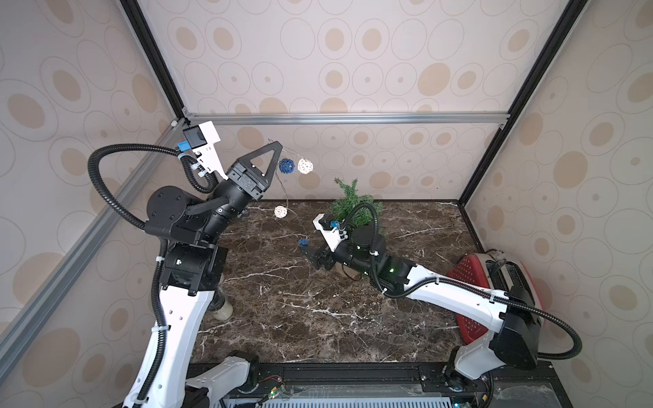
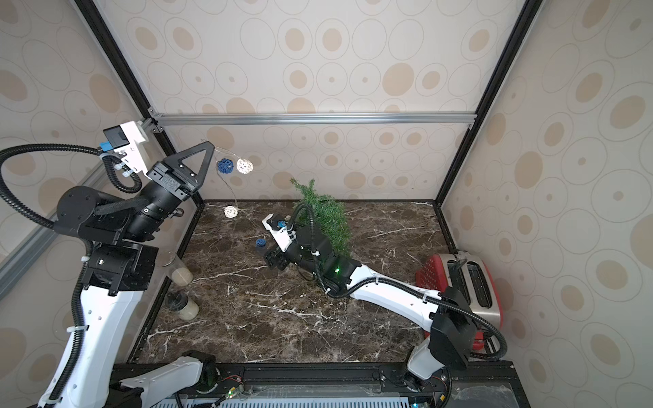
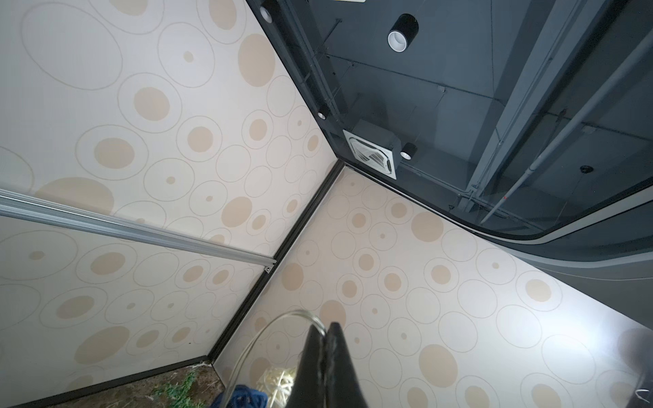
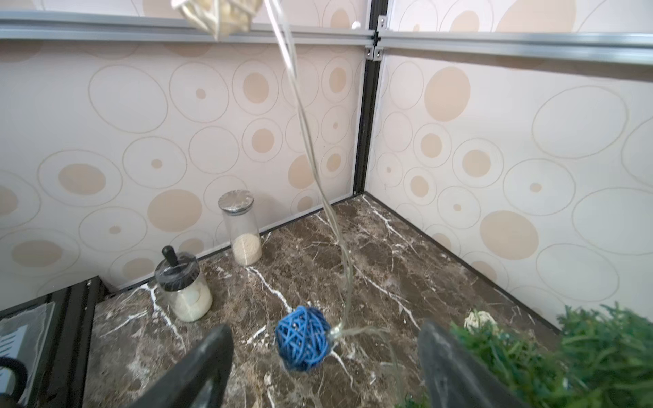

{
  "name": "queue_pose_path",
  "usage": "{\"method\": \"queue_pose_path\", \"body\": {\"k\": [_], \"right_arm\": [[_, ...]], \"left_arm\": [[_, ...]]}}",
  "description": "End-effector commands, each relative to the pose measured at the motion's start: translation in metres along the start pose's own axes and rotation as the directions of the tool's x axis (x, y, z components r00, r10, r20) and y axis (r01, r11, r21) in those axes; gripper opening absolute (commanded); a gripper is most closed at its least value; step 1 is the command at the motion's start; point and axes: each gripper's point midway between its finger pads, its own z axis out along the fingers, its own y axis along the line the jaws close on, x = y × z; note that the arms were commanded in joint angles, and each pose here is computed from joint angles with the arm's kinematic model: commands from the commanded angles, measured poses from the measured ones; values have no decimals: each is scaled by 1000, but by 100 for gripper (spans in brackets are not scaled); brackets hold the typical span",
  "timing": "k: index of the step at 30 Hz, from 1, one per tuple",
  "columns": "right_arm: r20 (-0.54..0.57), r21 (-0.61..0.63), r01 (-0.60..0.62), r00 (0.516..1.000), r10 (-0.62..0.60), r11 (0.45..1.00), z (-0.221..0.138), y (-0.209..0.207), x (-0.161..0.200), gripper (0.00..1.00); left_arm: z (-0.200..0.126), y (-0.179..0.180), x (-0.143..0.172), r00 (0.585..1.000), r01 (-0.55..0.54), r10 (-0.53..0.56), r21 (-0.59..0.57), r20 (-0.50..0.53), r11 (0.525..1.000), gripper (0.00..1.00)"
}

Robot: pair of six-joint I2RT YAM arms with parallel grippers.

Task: Remove string lights from the small christmas tree
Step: Remove the light string from the Christmas tree.

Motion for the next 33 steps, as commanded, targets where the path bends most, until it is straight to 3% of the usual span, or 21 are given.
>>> {"method": "queue_pose_path", "body": {"k": [1,11,17,22,28,33], "right_arm": [[65,25,19,998,-21,1000,8,-2,-19,84],[127,49,3,992,-9,999,21,-11,-34,68],[141,62,-6,990,-2,998,17,-16,-36,65],[149,20,-46,988,43,999,15,-22,-37,32],[138,-33,-62,988,66,997,5,-14,-37,1],[89,-51,-124,988,129,991,-18,-10,-33,0]], "left_arm": [[-5,-35,-8,1000,12,-14,133,10,991,0],[-5,-48,-4,998,56,-54,225,-14,973,0],[-6,-49,-1,998,66,-63,233,-21,970,0],[-3,-49,2,997,80,-74,243,-35,967,0],[1,-43,7,997,76,-66,226,-50,971,0],[5,-22,20,996,40,-28,144,-85,989,0]]}}
